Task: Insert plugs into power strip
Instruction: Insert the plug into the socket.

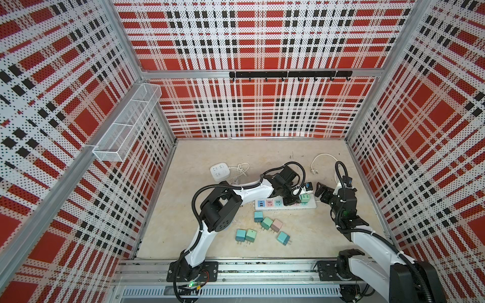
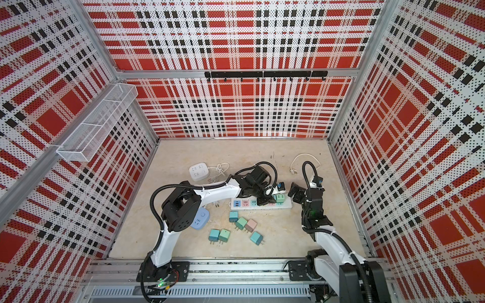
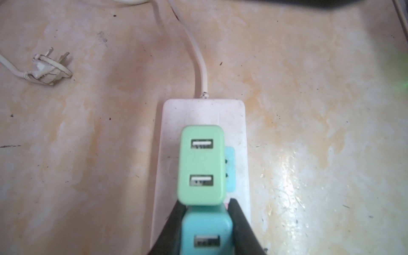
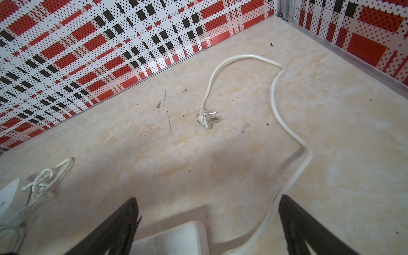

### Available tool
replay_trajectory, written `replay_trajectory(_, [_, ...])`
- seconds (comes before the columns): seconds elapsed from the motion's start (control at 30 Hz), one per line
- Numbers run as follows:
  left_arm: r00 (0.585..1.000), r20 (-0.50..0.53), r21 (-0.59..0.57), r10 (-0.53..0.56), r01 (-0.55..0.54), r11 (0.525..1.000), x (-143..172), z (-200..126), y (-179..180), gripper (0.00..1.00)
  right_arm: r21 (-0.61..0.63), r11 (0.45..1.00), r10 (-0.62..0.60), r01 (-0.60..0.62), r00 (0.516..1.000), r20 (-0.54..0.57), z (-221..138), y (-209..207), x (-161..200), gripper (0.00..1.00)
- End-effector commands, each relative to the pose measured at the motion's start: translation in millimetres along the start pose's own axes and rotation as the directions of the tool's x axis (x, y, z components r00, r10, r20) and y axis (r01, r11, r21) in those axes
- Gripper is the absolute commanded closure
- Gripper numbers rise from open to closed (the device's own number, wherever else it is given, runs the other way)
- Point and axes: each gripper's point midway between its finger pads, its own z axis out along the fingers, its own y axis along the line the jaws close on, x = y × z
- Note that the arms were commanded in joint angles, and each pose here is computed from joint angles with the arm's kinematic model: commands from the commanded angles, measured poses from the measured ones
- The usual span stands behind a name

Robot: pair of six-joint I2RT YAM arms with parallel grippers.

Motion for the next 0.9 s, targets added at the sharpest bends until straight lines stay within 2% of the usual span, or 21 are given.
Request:
replay_trajectory(0.0, [0.982,-0.17,0.121,-0.076,0.098,0.988,59,20,-32,1.0,-0.012,1.0,0.011,-0.011,0.999,0.04,-2,2,-8,0.0])
replay_trajectory(0.13, [0.98,-0.163,0.129,-0.112,0.134,0.983,61,24,-27,1.0,-0.007,1.0,0.011,-0.011,0.999,0.04,-2,1,-8,0.0])
replay_trajectory(0.17, [0.98,-0.162,0.122,-0.117,0.138,0.983,61,24,-25,0.97,-0.007,1.0,0.012,-0.011,0.999,0.042,-3,1,-9,0.0])
replay_trajectory(0.2, [0.979,-0.159,0.106,-0.126,0.144,0.984,60,24,-22,0.86,-0.004,1.0,0.011,-0.011,0.999,0.043,-3,0,-9,0.0])
replay_trajectory(0.27, [0.981,-0.147,0.092,-0.13,0.145,0.985,56,21,-19,0.76,0.006,1.0,0.012,-0.012,0.999,0.047,-3,-2,-9,0.0])
replay_trajectory(0.33, [0.984,-0.122,0.073,-0.127,0.137,0.988,46,16,-16,0.56,0.021,0.999,0.024,-0.025,0.998,0.051,-5,-4,-10,0.0])
replay_trajectory(0.4, [0.988,-0.098,0.045,-0.12,0.124,0.991,35,7,-11,0.47,0.043,0.998,0.039,-0.042,0.998,0.058,-7,-8,-12,0.0])
replay_trajectory(0.43, [0.99,-0.085,0.03,-0.116,0.119,0.992,27,1,-8,0.32,0.046,0.998,0.041,-0.044,0.998,0.056,-8,-8,-13,0.0])
replay_trajectory(0.47, [0.992,-0.068,0.021,-0.111,0.112,0.993,19,-5,-7,0.0,0.052,0.998,0.043,-0.045,0.998,0.052,-9,-9,-13,0.0])
replay_trajectory(0.63, [0.998,0.021,-0.035,-0.067,0.068,0.997,-21,-51,-9,0.01,0.03,0.999,0.038,-0.039,0.998,0.052,-23,-1,-25,0.0])
replay_trajectory(0.73, [0.995,0.094,-0.11,-0.042,0.052,0.993,-43,-88,-13,0.01,-0.034,0.999,0.043,-0.042,0.998,0.034,-35,16,-35,0.0])
replay_trajectory(0.87, [0.968,0.241,-0.214,-0.068,0.121,0.969,-63,-149,-22,0.0,-0.12,0.993,0.014,-0.01,0.999,0.03,-52,45,-42,0.0])
